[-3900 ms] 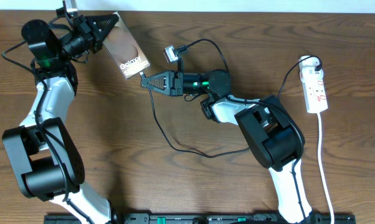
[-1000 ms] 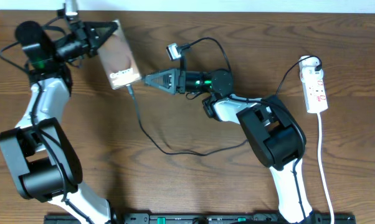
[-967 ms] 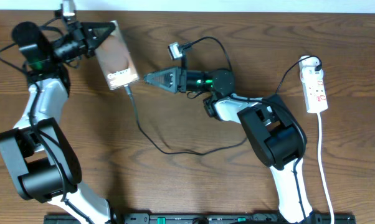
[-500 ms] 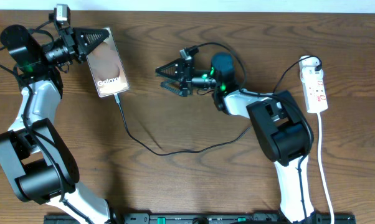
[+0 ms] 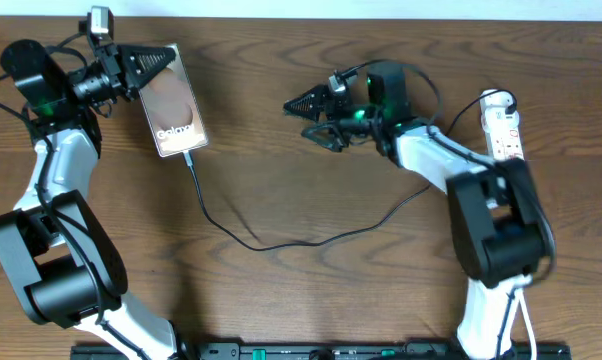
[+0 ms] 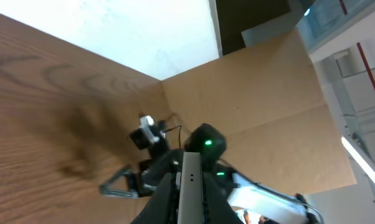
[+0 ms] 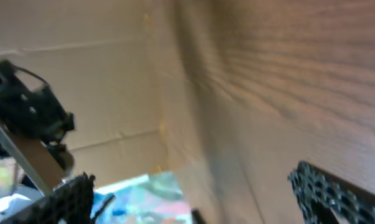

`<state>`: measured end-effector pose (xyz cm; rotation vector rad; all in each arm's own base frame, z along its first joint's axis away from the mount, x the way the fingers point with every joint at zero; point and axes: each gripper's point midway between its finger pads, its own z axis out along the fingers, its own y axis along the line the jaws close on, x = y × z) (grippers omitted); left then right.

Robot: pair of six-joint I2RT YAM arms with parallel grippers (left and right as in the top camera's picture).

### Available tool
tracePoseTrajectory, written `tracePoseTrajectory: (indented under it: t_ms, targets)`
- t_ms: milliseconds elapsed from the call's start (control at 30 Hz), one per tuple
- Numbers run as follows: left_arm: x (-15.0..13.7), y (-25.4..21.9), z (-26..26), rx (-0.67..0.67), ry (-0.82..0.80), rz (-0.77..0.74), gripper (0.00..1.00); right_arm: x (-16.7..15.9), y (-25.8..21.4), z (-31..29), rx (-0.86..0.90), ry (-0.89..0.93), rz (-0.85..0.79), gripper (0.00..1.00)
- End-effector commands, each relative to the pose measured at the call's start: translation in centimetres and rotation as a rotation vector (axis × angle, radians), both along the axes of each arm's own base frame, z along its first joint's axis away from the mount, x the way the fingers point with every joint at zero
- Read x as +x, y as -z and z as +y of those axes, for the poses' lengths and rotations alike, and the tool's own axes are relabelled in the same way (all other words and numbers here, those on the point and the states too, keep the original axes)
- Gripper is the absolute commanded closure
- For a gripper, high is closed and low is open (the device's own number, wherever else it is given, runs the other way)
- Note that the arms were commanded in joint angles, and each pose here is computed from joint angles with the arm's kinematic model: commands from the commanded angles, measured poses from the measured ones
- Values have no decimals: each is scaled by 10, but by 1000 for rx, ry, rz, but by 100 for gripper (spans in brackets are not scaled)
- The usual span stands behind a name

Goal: Plug charger to phone and switch on socket
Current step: 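Open the right gripper and pull it back toward the power strip, then lower the phone flat onto the table with the left gripper and release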

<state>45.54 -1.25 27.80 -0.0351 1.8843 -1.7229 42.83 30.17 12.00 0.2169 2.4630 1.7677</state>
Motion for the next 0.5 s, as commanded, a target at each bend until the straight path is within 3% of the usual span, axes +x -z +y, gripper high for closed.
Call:
tracePoseTrajectory:
  t_ms: [0,267,467]
  targets:
    - [-4,-2,-13,14,37,-31,93,4,-35,-17,-165,38,-255,1]
    - [-5,26,-41,16,46,-13,93,-20,-34,-85,-570,217,-188,1]
    - [-6,78,-65,29,-4,98,93,-48,-49,-104,-664,178,-207,1]
